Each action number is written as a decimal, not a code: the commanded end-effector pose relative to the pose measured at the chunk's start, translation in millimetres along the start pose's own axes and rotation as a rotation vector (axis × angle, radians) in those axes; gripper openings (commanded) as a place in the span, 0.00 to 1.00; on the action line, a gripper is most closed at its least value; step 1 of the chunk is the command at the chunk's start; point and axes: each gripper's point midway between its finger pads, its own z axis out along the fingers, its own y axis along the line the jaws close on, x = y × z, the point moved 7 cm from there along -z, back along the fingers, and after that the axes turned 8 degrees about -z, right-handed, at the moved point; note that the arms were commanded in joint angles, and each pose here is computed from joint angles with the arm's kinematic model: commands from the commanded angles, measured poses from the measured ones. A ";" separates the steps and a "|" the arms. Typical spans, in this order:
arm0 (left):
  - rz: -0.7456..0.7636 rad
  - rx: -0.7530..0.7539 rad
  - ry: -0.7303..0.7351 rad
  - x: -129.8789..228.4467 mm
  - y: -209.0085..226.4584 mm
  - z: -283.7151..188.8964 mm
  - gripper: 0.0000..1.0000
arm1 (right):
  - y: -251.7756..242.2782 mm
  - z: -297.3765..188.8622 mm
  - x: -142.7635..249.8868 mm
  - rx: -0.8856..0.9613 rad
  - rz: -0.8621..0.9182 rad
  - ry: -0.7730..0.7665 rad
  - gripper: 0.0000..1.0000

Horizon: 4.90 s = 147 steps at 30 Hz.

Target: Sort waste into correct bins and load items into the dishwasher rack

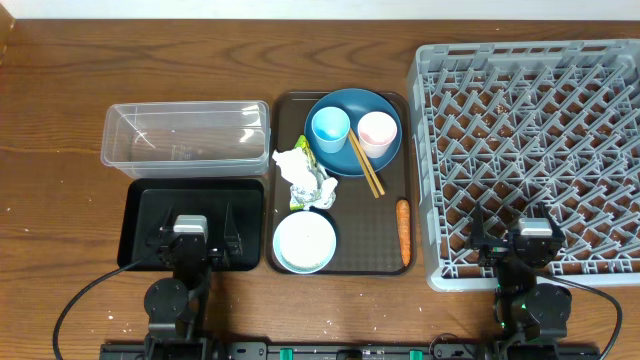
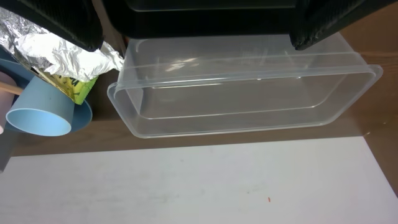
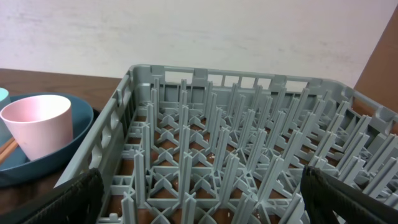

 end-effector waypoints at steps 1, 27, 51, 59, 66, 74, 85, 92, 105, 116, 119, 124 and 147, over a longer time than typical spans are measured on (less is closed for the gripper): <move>-0.004 -0.008 0.038 13.2 1.9 2.0 0.98 | -0.5 -0.1 0.8 0.002 -0.009 0.002 0.99; -0.006 -0.002 0.034 12.5 1.3 2.0 0.98 | -0.5 -0.1 0.8 0.002 -0.009 0.002 0.99; -0.376 0.424 0.204 -59.9 -51.1 -43.4 0.98 | -0.5 -0.1 0.8 0.002 -0.009 0.002 0.99; -0.441 0.341 0.495 -134.7 -58.9 -56.1 0.98 | -0.5 -0.1 0.8 0.002 -0.009 0.002 0.99; -0.557 0.188 1.023 -143.2 -62.5 -51.6 0.98 | -0.5 -0.1 0.8 0.002 -0.009 0.002 0.99; -0.625 0.068 1.298 -108.6 -59.5 1.9 0.98 | -0.5 -0.1 0.8 0.002 -0.009 0.002 0.99; -0.410 -0.117 1.318 -85.6 -87.8 11.3 0.82 | -0.5 -0.1 0.9 0.002 -0.009 0.002 0.99; -0.204 0.031 1.176 -73.4 -154.2 13.3 0.69 | -0.5 -0.1 0.8 0.002 -0.009 0.002 0.99; -0.109 0.089 1.092 -62.6 -187.8 21.4 0.58 | -0.5 -0.1 0.8 0.002 -0.009 0.002 0.99; -0.024 0.001 1.229 -11.2 -207.0 26.7 0.48 | -0.6 -0.1 0.8 0.002 -0.009 0.002 0.99; 0.014 -0.038 1.275 9.7 -210.2 33.6 0.48 | -0.6 -0.1 0.8 0.002 -0.009 0.002 0.99; 0.062 -0.091 1.333 42.5 -214.4 44.2 0.48 | -0.5 -0.1 0.8 0.002 -0.009 0.002 0.99; 0.076 -0.130 1.364 77.8 -227.0 46.5 0.41 | -0.5 -0.1 0.8 0.002 -0.009 0.002 0.99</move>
